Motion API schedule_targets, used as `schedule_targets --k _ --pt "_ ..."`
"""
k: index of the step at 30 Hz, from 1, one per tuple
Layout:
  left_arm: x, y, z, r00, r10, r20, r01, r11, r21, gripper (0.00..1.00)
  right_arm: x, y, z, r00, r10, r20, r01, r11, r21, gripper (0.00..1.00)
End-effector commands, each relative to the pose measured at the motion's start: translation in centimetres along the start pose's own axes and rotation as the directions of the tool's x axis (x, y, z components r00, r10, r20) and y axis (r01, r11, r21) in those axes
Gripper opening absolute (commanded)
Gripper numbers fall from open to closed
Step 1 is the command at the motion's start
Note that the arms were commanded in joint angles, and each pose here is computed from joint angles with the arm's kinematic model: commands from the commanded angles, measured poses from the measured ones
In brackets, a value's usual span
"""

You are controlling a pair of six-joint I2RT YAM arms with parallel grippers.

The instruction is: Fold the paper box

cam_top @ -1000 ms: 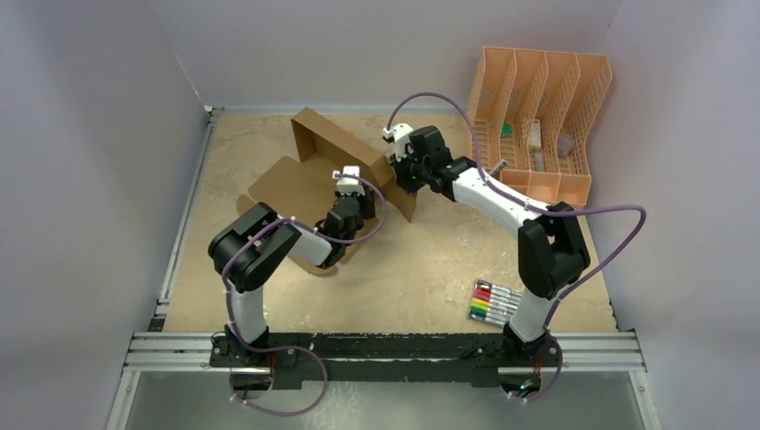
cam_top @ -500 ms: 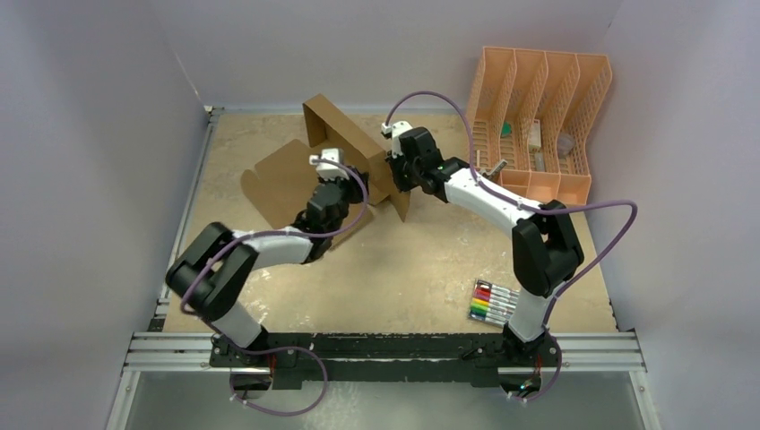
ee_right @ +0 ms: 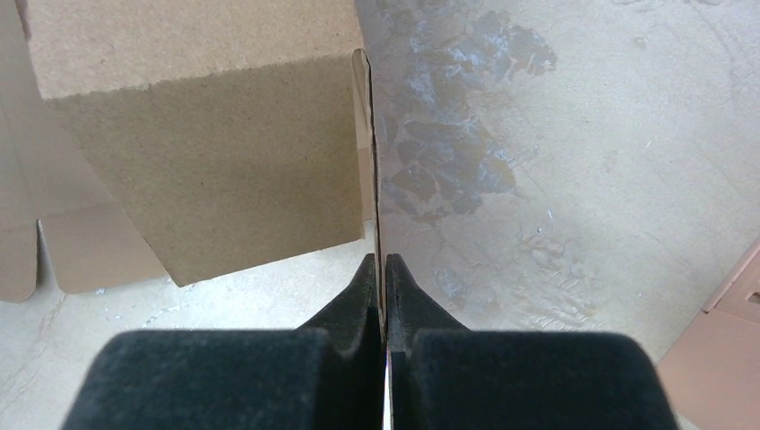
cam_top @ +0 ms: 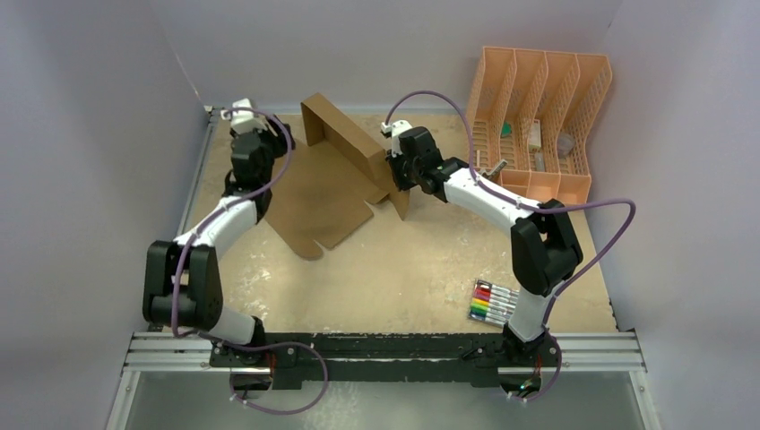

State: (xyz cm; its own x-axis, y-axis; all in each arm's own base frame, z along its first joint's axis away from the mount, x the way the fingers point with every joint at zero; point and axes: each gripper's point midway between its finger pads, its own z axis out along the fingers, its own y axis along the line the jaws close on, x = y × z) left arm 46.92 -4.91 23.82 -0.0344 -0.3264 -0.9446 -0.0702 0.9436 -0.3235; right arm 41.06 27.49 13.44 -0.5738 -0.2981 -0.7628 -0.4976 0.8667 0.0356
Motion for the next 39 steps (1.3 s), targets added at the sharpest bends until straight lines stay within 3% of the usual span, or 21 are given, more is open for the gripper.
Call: schedule_targets --k 1,8,17,29,39 --pt "-3.4 -0.5 3.7 0.998 -0.065 0.021 0.063 0.992 0.106 0.62 -2.0 0.2 -0.1 0.997 -0.035 0.065 0.036 0.999 -0.013 0.00" --pt "-7.1 1.0 9.1 0.974 -0.204 0.097 0.185 0.967 0.174 0.66 -1.8 0.5 -0.1 0.993 -0.101 0.054 0.104 0.994 -0.043 0.00" --pt "-6.3 -1.3 14.7 0.965 -0.259 0.025 0.241 0.925 0.294 0.66 -1.6 0.3 -0.1 0.990 -0.131 0.043 0.132 0.991 -0.034 0.00" --pt "-0.4 -2.6 15.6 0.928 -0.349 -0.132 0.373 0.844 0.385 0.60 -1.7 0.4 0.4 0.991 -0.131 0.036 0.133 0.990 -0.040 0.00" --pt "2.2 -3.2 12.9 0.886 -0.406 -0.226 0.464 0.803 0.374 0.42 -2.9 0.6 0.5 0.996 -0.081 0.027 0.082 0.996 -0.041 0.00"
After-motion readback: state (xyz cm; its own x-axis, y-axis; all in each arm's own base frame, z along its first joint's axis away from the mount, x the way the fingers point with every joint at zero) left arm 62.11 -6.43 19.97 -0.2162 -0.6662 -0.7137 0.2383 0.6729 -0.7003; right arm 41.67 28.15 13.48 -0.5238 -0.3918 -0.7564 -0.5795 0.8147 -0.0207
